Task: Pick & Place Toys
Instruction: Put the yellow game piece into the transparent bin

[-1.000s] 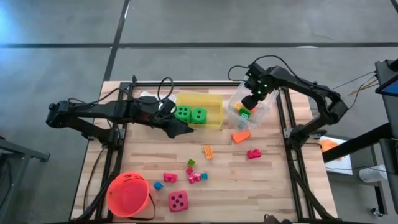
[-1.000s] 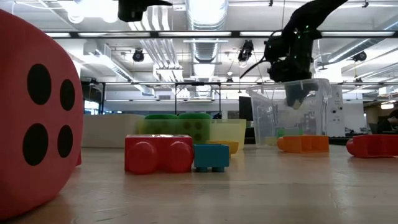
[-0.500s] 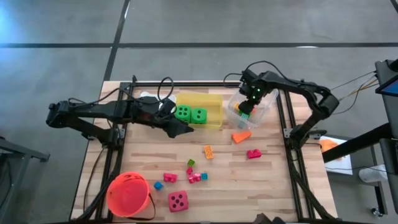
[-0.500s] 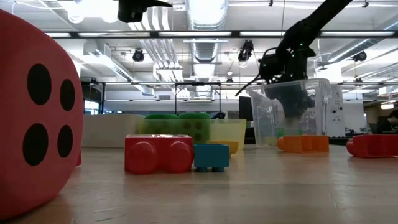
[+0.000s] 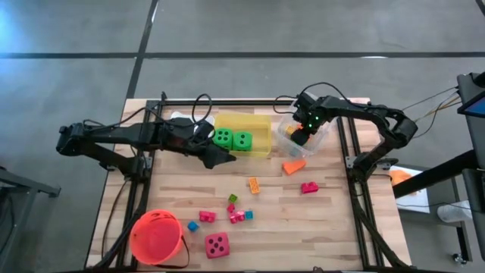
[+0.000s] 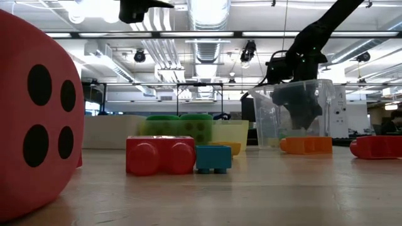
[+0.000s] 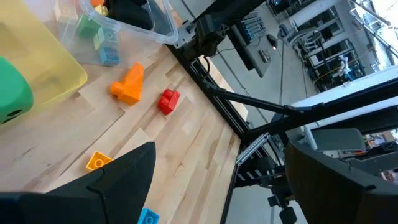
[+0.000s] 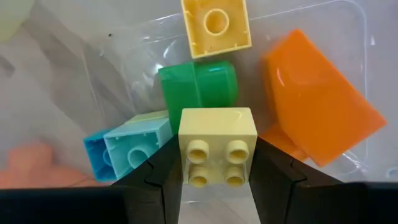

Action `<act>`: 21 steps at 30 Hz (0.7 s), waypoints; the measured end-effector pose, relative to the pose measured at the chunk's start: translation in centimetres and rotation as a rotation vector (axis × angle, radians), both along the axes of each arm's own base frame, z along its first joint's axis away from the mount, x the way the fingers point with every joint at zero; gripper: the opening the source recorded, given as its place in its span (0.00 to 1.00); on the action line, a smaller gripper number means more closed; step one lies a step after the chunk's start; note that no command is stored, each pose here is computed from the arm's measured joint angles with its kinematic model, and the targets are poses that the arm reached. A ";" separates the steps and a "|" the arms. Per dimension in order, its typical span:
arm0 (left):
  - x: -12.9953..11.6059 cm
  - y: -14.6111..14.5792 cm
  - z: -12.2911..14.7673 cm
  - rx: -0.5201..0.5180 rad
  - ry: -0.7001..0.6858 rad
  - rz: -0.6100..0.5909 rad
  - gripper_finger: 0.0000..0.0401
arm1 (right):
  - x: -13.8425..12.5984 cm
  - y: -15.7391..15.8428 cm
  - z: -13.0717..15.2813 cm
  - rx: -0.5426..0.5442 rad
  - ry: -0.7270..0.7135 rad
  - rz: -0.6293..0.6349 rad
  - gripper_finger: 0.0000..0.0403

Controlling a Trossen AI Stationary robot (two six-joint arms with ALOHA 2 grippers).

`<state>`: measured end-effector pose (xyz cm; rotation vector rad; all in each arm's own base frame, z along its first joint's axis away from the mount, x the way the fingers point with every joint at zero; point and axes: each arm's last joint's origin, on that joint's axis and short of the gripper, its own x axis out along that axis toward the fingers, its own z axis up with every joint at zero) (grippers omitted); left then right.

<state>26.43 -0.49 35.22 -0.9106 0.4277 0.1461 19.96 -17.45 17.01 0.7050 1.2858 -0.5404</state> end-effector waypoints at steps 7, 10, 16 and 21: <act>0.0 0.0 0.0 0.001 -0.001 -0.001 0.85 | 0.3 -0.2 0.3 -0.012 -0.014 0.000 0.33; 0.0 0.0 0.0 0.003 0.001 -0.002 0.85 | 0.3 -0.2 0.3 -0.011 -0.012 0.000 0.33; 0.0 0.0 0.0 0.003 0.005 -0.002 0.85 | 0.2 -0.2 0.3 -0.006 -0.015 0.004 0.40; 0.0 0.0 0.0 0.003 0.005 -0.002 0.85 | 0.2 -0.1 0.2 0.008 -0.009 -0.029 0.66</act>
